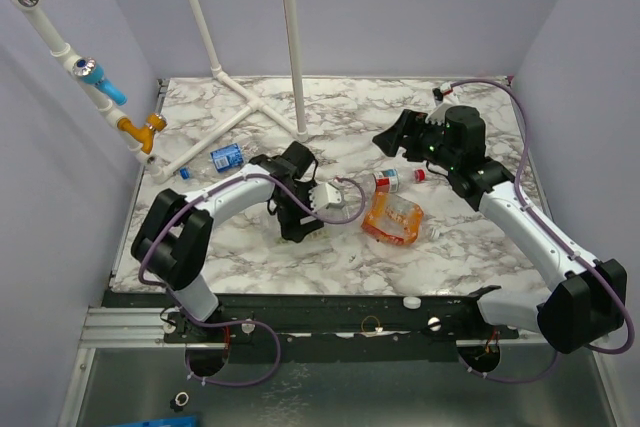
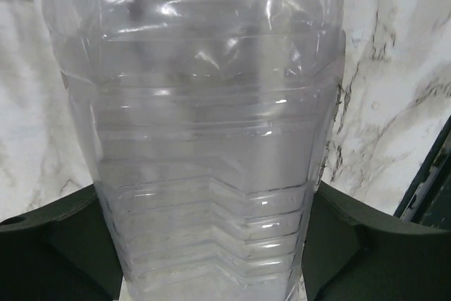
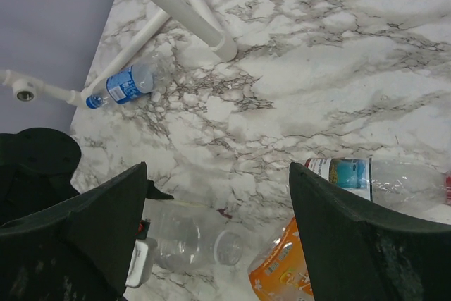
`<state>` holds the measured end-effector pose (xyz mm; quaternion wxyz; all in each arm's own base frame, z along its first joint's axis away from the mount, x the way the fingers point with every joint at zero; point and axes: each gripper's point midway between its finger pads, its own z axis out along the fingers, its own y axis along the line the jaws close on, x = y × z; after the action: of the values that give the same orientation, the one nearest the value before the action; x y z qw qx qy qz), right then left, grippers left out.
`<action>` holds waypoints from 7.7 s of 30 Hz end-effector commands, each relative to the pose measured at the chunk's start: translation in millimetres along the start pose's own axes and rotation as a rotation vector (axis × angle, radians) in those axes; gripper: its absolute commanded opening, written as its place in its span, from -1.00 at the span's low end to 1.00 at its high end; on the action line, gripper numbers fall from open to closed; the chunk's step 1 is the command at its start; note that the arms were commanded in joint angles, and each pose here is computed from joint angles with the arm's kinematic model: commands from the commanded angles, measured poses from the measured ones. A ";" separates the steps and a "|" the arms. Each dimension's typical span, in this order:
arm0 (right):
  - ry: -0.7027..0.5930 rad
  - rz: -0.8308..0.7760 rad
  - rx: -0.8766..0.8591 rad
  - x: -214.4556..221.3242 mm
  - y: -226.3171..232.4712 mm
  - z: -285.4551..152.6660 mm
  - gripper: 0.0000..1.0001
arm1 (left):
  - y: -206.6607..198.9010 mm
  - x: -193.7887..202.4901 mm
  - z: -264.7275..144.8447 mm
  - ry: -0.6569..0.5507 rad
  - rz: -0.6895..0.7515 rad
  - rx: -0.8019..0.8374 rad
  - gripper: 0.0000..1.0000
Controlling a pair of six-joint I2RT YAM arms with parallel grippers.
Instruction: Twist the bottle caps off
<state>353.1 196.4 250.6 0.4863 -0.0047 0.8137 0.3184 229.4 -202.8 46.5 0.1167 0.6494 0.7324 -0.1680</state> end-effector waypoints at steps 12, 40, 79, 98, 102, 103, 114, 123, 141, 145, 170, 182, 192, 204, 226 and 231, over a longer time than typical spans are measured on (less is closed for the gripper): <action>-0.068 0.144 -0.214 -46.1 57.9 1.4 0.78 | 67.1 -148.4 -148.8 -0.725 -0.280 -0.453 0.11; -0.039 0.209 -0.348 -36.9 84.4 43.4 -0.35 | 56.5 -167.6 -140.6 -0.767 -0.270 -0.405 0.32; -0.346 -0.645 0.084 -79.7 -11.9 158.1 -0.78 | 87.1 42.7 -127.8 -0.125 -0.678 -0.733 0.97; -0.225 -0.550 0.090 -56.3 -18.6 156.0 0.42 | 194.3 148.4 -131.5 0.189 -0.787 -0.897 0.97; -0.235 -0.543 0.082 -62.1 -12.5 146.8 0.58 | 212.1 149.0 -130.8 0.175 -0.791 -0.920 0.97; -0.239 -0.542 0.082 -64.5 -11.6 144.0 0.63 | 216.3 147.9 -130.0 0.172 -0.786 -0.922 0.97; -0.308 -0.452 0.037 -84.1 15.3 87.5 0.99 | 229.0 158.6 -87.0 0.234 -0.632 -0.774 0.97; -0.355 -0.399 -0.071 -92.2 46.0 38.4 0.99 | 166.8 117.5 -51.9 0.132 -0.487 -0.451 0.45; -0.297 -0.351 -0.111 -69.7 48.2 22.6 0.99 | -8.9 30.9 -14.9 0.165 0.566 -0.068 0.12; -0.277 -0.340 -0.108 -62.4 45.2 22.1 0.99 | -8.2 23.8 -9.5 0.156 0.835 -0.074 0.14; -0.224 -0.296 -0.108 -45.4 40.2 22.2 1.00 | 19.2 -76.0 -79.3 -0.151 0.908 -0.488 0.98; -0.212 -0.280 -0.102 -40.6 37.4 23.6 0.99 | 14.7 -88.6 -100.9 -0.302 -0.330 -0.437 0.98; -0.226 -0.281 -0.060 -41.1 30.3 10.8 1.00 | 28.8 -105.9 -45.2 -0.209 -1.059 -0.232 0.97; -0.227 -0.292 -0.052 -41.4 28.7 9.2 0.99 | 41.8 -115.6 -5.9 -0.173 -1.187 -0.185 0.98; -0.231 -0.272 -0.092 -41.9 37.7 7.2 1.00 | 61.9 -49.9 29.7 -0.104 -0.635 -0.348 0.62; -0.235 -0.264 -0.105 -44.6 41.6 6.8 0.99 | 40.6 -52.2 18.5 -0.146 -0.566 -0.277 0.42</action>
<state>375.1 214.0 299.8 0.6170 -0.0951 0.7309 0.2758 280.4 -251.6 27.0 0.1747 0.3196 0.9241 -0.1159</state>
